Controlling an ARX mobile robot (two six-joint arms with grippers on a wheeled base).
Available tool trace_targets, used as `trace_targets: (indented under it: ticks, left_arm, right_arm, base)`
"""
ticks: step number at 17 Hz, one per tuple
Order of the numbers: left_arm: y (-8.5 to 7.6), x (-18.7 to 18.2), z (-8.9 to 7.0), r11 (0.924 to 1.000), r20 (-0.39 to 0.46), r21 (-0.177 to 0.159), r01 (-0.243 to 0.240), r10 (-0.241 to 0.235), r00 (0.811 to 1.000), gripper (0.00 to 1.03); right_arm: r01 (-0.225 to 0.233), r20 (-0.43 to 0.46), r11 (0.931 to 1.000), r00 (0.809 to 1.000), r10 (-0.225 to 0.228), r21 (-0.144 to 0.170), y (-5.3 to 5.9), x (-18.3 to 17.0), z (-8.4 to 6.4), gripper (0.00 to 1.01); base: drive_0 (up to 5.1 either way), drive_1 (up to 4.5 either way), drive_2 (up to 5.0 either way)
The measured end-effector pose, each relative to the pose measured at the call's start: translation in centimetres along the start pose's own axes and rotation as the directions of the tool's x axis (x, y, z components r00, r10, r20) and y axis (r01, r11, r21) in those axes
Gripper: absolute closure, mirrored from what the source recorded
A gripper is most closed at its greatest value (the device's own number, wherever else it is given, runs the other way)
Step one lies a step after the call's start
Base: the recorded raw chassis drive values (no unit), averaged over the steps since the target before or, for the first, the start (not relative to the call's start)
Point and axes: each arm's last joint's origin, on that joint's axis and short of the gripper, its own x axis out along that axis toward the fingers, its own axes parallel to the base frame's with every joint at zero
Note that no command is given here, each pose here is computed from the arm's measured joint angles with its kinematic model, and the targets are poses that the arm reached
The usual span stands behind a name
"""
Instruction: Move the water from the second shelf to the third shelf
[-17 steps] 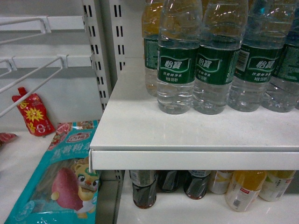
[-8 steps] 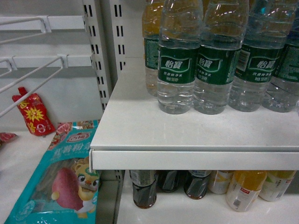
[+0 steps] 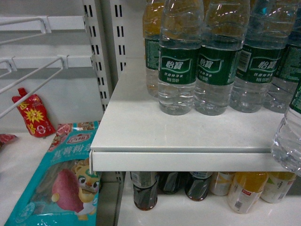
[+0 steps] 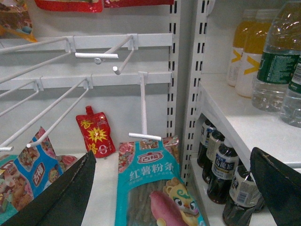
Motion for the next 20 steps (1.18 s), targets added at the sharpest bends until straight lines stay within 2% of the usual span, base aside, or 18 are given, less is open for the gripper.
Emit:
trace_targets:
  ticks: [2, 5, 15, 20]
  left_arm:
    - [0.0, 0.0, 0.0, 1.0, 0.0, 0.0, 0.0, 0.0, 1.0, 0.05]
    - [0.0, 0.0, 0.0, 1.0, 0.0, 0.0, 0.0, 0.0, 1.0, 0.05]
    - [0.0, 0.0, 0.0, 1.0, 0.0, 0.0, 0.0, 0.0, 1.0, 0.05]
    - [0.0, 0.0, 0.0, 1.0, 0.0, 0.0, 0.0, 0.0, 1.0, 0.05]
  right_arm:
    - [0.003, -0.004, 1.0, 1.0, -0.003, 0.001, -0.1, 0.8, -0.2, 0.6]
    - [0.001, 0.026, 1.0, 1.0, -0.001, -0.003, -0.1, 1.7, 0.6, 0.6]
    - [-0.017, 0.013, 0.996, 1.0, 0.018, -0.087, 0.6, 5.1, 1.0, 0.6]
    - [0.03, 0.063, 0.993, 0.998, -0.023, -0.114, 0.6, 6.4, 0.9, 0.6]
  base:
    - [0.0, 0.0, 0.0]
    - [0.0, 0.0, 0.0]
    - [0.0, 0.0, 0.0]
    - [0.0, 0.0, 0.0]
